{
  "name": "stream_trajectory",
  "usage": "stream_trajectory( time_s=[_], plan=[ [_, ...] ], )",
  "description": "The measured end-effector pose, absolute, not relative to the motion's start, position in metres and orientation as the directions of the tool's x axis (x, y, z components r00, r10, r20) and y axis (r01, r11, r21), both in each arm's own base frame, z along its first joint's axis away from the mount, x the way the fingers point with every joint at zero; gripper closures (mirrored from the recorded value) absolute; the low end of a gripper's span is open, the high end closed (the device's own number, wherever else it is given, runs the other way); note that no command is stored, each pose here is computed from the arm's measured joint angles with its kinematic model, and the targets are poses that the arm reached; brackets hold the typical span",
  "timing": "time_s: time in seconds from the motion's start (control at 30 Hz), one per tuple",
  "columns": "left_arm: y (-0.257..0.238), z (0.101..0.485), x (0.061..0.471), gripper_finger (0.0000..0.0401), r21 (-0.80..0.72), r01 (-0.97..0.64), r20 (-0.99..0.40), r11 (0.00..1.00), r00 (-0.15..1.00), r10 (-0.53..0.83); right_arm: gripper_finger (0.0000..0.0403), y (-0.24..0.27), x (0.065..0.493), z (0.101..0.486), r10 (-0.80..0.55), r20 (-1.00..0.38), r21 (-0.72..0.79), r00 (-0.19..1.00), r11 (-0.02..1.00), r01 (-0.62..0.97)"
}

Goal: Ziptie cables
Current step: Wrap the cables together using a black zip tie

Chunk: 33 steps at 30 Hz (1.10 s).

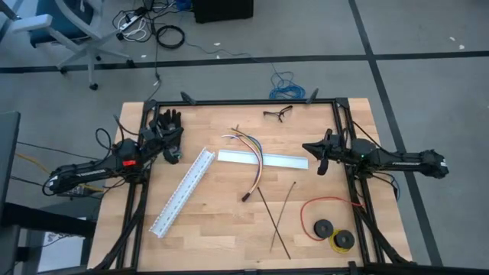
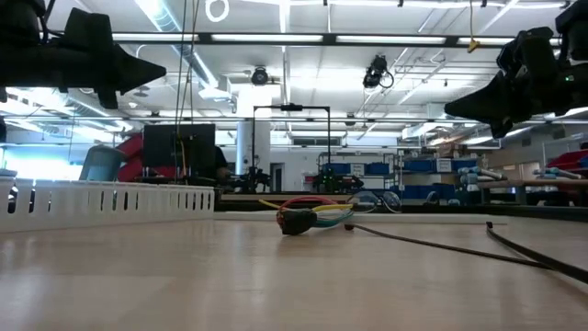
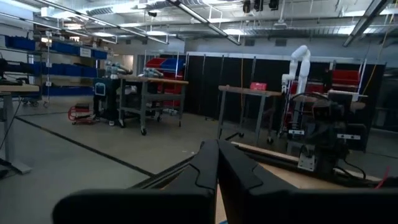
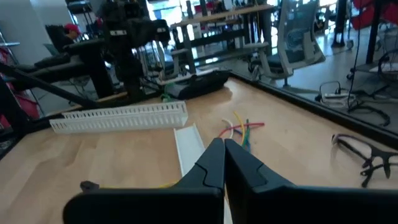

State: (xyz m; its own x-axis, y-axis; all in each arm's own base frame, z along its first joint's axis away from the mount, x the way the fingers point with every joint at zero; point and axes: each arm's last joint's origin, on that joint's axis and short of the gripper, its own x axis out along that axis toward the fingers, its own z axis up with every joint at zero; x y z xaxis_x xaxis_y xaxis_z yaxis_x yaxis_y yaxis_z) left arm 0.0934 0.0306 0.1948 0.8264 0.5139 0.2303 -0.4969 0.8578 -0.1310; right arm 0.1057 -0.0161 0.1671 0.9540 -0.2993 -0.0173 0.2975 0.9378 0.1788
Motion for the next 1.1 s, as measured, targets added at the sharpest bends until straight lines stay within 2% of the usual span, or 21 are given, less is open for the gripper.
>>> stream_trajectory(
  time_s=[0.33, 0.43, 0.6, 0.73, 0.87, 1.0, 1.1],
  plan=[
    [0.033, 0.186, 0.102, 0.038, -0.1, -0.513, 0.125, 0.852, 0.843, 0.522, 0.0403, -0.015, 0.15, 0.205, -0.289, -0.22, 0.124, 0.932, 0.939, 0.321],
    [0.034, 0.183, 0.107, 0.0371, -0.07, -0.526, 0.098, 0.848, 0.842, 0.53, 0.0403, -0.015, 0.169, 0.216, -0.287, -0.265, 0.153, 0.921, 0.93, 0.334],
    [0.036, 0.184, 0.114, 0.0358, -0.068, -0.526, 0.106, 0.848, 0.841, 0.531, 0.0403, -0.015, 0.198, 0.227, -0.28, -0.477, 0.153, 0.833, 0.907, 0.392],
    [0.037, 0.183, 0.12, 0.0347, -0.061, -0.527, 0.096, 0.848, 0.842, 0.531, 0.0403, -0.006, 0.214, 0.232, -0.297, -0.632, 0.085, 0.716, 0.892, 0.444],
    [0.037, 0.18, 0.125, 0.0339, -0.054, -0.5, 0.074, 0.865, 0.861, 0.502, 0.0403, 0.013, 0.225, 0.241, -0.297, -0.676, 0.065, 0.675, 0.888, 0.456],
    [0.031, 0.178, 0.13, 0.0338, -0.046, -0.377, 0.062, 0.925, 0.923, 0.379, 0.0403, 0.037, 0.225, 0.242, -0.292, -0.697, 0.095, 0.655, 0.868, 0.488],
    [0.026, 0.181, 0.136, 0.0338, -0.029, -0.334, 0.042, 0.942, 0.941, 0.335, 0.0403, 0.054, 0.22, 0.238, -0.287, -0.712, 0.131, 0.641, 0.843, 0.522]
  ],
)
